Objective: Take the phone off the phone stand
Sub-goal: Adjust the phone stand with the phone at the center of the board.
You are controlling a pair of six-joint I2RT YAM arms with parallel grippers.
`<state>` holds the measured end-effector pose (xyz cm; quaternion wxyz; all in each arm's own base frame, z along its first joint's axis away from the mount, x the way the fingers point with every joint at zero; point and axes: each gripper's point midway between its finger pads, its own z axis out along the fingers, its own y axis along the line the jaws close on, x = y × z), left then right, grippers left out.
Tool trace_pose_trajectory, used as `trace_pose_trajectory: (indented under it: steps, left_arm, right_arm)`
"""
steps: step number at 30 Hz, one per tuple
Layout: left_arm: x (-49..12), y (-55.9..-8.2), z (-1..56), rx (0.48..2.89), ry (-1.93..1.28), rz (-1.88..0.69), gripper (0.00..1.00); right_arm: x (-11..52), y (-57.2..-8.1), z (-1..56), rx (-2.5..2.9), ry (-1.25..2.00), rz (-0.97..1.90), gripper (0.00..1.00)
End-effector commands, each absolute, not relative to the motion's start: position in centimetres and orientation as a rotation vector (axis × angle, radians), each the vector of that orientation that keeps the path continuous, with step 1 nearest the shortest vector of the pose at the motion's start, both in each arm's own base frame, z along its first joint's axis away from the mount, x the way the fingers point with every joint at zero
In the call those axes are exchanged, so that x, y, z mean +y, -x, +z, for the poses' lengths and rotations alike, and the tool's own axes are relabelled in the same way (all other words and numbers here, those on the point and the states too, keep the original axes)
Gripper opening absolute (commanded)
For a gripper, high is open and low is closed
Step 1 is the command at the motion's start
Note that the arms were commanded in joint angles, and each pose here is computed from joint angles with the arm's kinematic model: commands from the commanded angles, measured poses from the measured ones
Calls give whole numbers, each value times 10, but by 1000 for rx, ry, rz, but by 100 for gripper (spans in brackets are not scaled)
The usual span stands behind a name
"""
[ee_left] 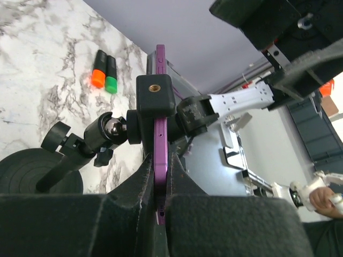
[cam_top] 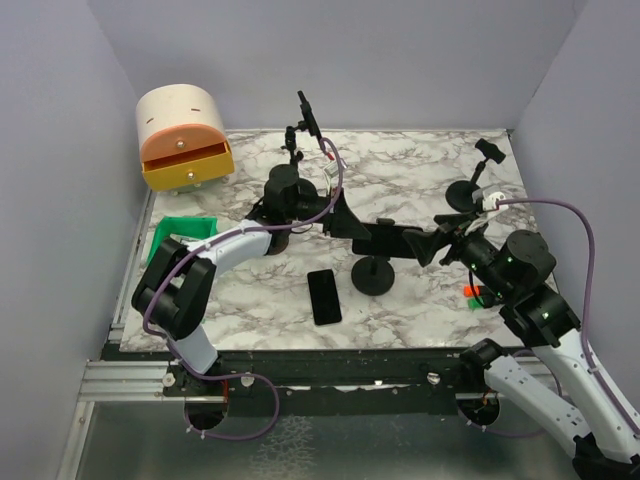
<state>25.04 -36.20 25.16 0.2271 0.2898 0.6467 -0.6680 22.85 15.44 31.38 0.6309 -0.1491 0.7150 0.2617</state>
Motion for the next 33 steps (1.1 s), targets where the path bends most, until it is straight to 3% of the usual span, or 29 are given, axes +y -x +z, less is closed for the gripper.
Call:
trace_pose_trajectory:
  steps: [1,5,13,26,33]
  left_arm:
    - [-350,-239,284,1616,-970,-1857,0]
    - [-345,-236,282,1594,-988,-1833,0]
    - [-341,-232,281,1583,-994,-1815,0]
    - [-338,-227,286,1552,-1007,-1791,0]
    - [-339,-229,287,1557,-998,-1794,0]
  right_arm:
    - [144,-230,303,1716,345,515,85]
    - [151,-227,289,1766,317,578,82]
    - [160,-220,266,1831,307,653,60]
    - [169,-226,238,1922,284,683,61]
    - [182,-218,229,1911,275,805,49]
